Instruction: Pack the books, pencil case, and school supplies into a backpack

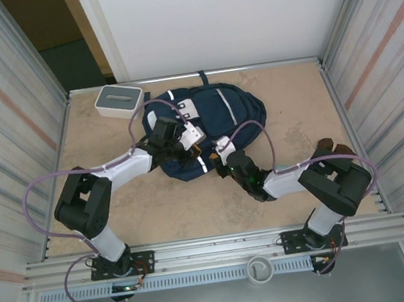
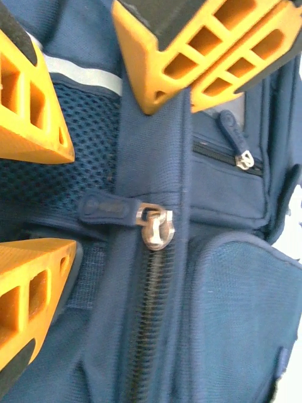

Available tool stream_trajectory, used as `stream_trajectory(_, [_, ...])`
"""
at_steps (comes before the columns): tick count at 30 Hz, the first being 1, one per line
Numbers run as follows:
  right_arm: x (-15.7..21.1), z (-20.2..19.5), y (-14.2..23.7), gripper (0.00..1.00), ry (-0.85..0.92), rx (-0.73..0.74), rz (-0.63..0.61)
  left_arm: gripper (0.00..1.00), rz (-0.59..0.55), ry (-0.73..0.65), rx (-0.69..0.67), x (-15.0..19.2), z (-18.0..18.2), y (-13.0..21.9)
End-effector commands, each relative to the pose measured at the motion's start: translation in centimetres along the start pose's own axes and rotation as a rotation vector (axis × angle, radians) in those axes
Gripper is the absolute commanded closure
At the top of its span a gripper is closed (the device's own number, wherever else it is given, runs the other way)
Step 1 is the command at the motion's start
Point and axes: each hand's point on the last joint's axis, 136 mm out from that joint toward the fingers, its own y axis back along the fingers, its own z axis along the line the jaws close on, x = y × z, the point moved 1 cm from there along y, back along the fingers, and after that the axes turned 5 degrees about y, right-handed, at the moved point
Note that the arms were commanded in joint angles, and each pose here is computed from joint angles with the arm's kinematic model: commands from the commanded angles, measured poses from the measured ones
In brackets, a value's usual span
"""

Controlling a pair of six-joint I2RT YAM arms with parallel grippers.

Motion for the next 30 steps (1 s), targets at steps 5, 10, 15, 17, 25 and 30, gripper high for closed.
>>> stream_trajectory(5, [-2.8, -1.1, -1.4, 0.65, 0.066, 0.124, -0.071, 0.91, -0.056, 0.009, 0.097, -1.4, -2.0, 1.5])
stream_trajectory(10, [-2.6, -1.7, -2.3, 0.7, 0.076, 0.193, -0.056, 0.91, -0.057, 0.012, 0.103, -1.3, -2.1, 1.5])
stream_trajectory(15, [-1.6, -3.1, -1.8, 0.79, 0.06, 0.289, -0.026, 0.91, -0.05, 0.008, 0.087, -1.0, -1.9, 1.7])
stream_trajectory(17, [-1.2, -3.4, -1.2, 0.83, 0.042, 0.292, -0.019, 0.91, -0.03, 0.003, 0.064, -0.4, -1.5, 1.6])
stream_trajectory(25, [0.3, -2.7, 0.2, 0.95, -0.003, 0.162, 0.024, 0.91, 0.027, -0.009, 0.005, 1.0, -0.3, 1.3])
stream_trajectory(30, [1.1, -2.7, 0.5, 0.99, -0.04, 0.073, 0.045, 0.91, 0.032, -0.011, 0.006, 1.2, -0.3, 1.1])
